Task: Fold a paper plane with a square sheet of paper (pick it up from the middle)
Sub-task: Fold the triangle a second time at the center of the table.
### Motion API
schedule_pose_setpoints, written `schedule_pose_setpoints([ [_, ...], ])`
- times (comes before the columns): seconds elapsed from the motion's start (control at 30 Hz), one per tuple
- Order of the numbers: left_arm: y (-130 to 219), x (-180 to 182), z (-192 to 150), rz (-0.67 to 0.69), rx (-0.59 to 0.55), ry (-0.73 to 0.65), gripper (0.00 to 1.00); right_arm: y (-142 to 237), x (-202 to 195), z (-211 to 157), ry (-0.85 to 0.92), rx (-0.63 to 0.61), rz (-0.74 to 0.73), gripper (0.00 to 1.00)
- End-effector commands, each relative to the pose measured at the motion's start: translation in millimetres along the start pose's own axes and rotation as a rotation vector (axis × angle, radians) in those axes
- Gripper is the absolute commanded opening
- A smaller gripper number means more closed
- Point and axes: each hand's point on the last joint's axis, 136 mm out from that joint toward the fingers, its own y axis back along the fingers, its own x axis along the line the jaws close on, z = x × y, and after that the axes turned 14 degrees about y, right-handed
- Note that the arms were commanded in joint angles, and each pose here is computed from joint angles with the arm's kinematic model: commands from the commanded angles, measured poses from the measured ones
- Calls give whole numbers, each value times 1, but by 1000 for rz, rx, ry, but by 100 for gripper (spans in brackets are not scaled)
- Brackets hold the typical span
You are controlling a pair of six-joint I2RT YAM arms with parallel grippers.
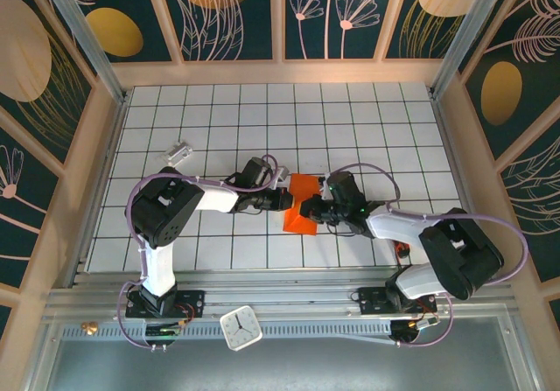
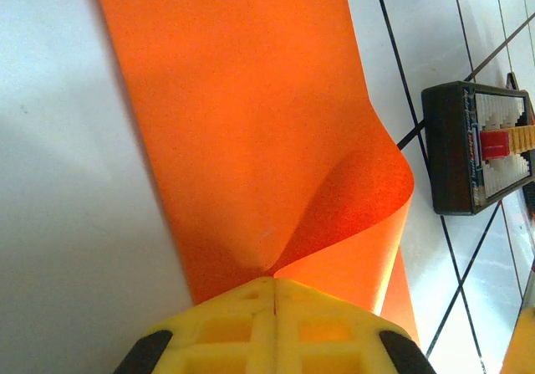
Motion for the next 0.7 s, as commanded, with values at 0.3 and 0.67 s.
schedule_pose_setpoints([
  [0.3, -17, 57, -23, 174, 35, 34, 0, -29, -10, 20, 14, 29, -65, 0],
  [0.67, -18, 58, -23, 175, 38, 34, 0, -30, -45, -2, -21, 88, -138, 0],
])
